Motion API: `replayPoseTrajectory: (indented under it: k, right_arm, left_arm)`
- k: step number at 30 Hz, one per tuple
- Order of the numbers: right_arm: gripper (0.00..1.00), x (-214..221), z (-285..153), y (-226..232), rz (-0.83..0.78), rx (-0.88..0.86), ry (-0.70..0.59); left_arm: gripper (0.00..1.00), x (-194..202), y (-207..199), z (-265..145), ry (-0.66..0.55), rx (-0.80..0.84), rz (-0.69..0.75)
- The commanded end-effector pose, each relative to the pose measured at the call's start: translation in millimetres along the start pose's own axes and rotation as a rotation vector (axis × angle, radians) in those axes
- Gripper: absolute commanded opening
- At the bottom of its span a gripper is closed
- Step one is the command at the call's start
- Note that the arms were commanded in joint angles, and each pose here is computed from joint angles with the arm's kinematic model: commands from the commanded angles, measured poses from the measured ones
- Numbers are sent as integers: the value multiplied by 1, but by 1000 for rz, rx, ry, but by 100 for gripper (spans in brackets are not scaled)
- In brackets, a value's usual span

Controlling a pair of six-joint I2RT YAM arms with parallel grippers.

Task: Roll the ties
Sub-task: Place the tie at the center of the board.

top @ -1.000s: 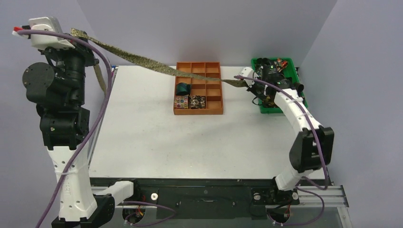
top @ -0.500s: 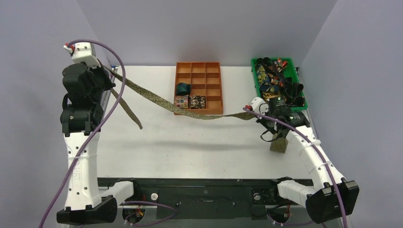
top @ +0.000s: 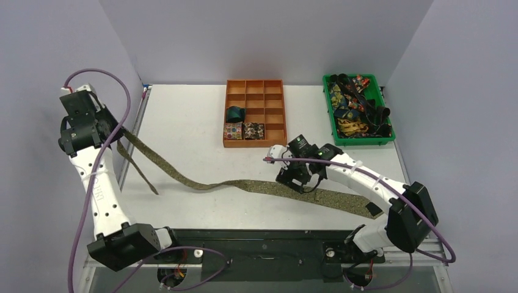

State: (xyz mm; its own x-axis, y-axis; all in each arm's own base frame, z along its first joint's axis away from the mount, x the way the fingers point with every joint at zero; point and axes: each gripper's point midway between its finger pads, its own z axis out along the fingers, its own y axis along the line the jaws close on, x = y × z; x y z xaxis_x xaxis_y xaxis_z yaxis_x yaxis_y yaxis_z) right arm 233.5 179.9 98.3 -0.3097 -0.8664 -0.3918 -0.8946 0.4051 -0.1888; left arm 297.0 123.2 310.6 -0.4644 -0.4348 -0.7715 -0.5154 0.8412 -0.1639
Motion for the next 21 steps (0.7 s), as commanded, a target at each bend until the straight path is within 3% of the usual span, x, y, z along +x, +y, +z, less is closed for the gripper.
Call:
replayPoseTrajectory:
  k: [1,6,14,18,21]
  right_arm:
    - [79,41,-19,-4,30,-122,101]
    - [60,140,-23,6,51,-137,330]
    - [23,202,2,-2,127,-94,572]
    - [21,234,-6,-31,164,-39,676]
    - [20,264,-21,-53,201,-30,755]
  left_arm:
    - [0,35,9,12,166,-11,-30]
    - [0,47,19,28,163,-32,50]
    - [1,36,-26,19,58,67,378]
    - [7,57,-68,11,82,128,502]
    - [5,71,-81,15,149,141,423]
